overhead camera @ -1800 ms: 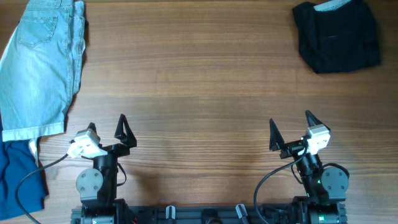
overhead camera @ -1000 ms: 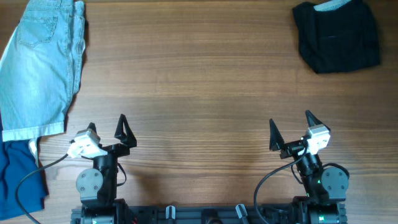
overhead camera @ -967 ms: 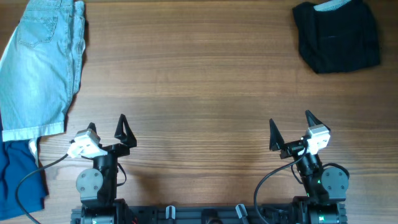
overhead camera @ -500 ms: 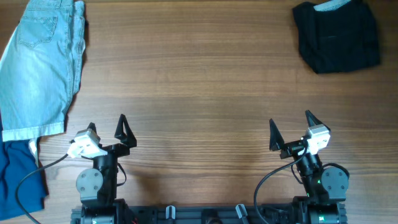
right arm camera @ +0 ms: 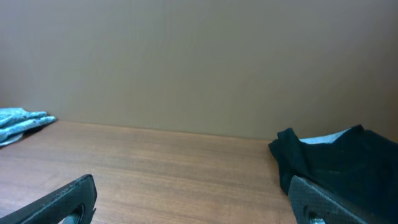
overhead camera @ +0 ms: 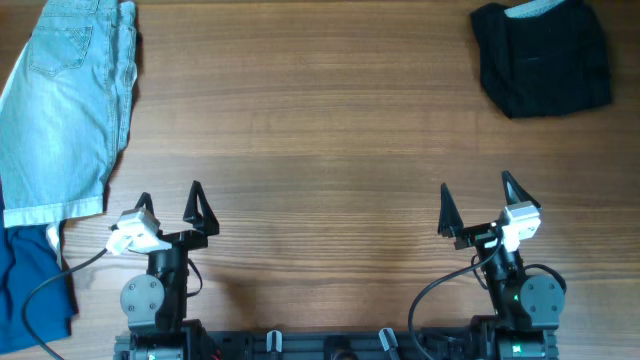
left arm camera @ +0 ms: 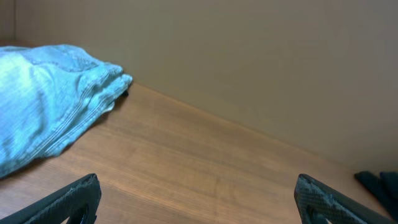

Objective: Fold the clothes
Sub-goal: 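Reach the left gripper to the denim shorts and grasp the waistband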

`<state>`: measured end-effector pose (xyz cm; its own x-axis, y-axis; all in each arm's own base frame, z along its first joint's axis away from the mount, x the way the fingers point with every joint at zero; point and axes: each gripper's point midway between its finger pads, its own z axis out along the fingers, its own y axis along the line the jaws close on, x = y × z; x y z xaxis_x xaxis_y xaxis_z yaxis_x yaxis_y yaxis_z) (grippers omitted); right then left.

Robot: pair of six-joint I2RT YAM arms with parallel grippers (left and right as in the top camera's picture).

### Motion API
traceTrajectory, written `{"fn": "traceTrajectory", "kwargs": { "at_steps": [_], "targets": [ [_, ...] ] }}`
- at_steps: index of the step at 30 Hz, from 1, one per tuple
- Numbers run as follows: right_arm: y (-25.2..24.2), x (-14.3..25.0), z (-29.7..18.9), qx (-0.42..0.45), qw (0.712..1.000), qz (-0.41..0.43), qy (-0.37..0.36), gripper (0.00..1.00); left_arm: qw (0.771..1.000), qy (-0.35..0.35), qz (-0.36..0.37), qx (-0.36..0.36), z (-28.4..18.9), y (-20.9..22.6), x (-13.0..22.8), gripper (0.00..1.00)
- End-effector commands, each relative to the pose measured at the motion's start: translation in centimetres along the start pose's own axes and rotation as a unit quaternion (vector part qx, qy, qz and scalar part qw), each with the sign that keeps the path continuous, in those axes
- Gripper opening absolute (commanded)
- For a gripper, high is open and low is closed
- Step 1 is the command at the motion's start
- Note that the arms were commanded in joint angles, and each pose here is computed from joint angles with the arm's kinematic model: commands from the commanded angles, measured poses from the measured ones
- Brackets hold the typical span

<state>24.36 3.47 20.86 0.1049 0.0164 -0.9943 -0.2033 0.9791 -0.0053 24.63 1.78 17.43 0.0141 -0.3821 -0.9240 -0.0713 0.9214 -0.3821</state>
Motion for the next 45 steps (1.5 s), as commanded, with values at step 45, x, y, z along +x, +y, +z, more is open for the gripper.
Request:
{"fn": "traceTrajectory", "kwargs": {
  "at_steps": [45],
  "targets": [
    [1.6, 4.6, 21.4, -0.164, 0.893, 0.152, 0.389, 0.96, 0.895, 0.371, 0.054, -0.241, 28.6, 14.6, -1.6, 0.98]
  ]
}}
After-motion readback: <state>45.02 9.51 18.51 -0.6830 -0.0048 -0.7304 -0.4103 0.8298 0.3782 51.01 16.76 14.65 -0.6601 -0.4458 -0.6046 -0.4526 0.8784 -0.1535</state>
